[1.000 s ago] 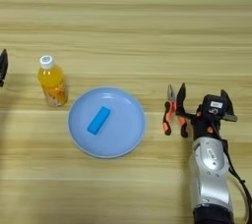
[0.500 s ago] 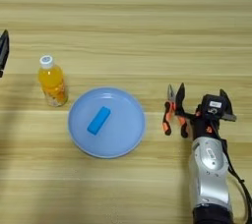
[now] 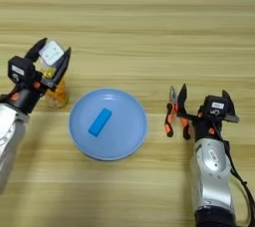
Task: Move the objects on the table
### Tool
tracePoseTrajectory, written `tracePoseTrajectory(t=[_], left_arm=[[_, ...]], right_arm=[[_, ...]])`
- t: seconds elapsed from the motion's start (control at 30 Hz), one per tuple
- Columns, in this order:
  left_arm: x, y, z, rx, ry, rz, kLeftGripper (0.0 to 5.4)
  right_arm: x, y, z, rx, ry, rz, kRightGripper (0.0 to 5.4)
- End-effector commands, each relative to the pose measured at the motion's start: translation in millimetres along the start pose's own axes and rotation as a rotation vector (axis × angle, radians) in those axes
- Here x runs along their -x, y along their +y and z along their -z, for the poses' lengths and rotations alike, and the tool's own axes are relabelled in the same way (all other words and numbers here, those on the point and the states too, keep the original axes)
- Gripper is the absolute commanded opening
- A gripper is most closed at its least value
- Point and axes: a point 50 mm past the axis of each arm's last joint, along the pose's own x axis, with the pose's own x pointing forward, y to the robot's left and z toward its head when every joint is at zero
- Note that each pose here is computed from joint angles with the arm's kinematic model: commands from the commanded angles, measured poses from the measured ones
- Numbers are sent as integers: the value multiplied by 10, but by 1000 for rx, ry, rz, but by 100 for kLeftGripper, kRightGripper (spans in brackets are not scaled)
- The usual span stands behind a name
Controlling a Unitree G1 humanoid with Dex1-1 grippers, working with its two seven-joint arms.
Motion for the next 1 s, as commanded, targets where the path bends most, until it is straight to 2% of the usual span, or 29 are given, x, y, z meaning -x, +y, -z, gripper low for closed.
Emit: tracePoseTrajectory(t=[0.03,0.2,0.57,0.83,1.0], left_arm=[[-76,-274,98,33,28,100,297],[-93,-481,133,52,36,175,297],[-62,-780,231,79,80,286,297],[-59,-787,600,81,218,271,297],[-22,-815,764,78,271,277,297]], right_arm=[[-7,5,-12,-5,-8,3,540],[4,-3,-14,-5,-8,7,540],[7,20,-4,-10,-5,6,540],[16,20,-1,-11,-4,7,540],[19,17,9,-11,0,7,540]])
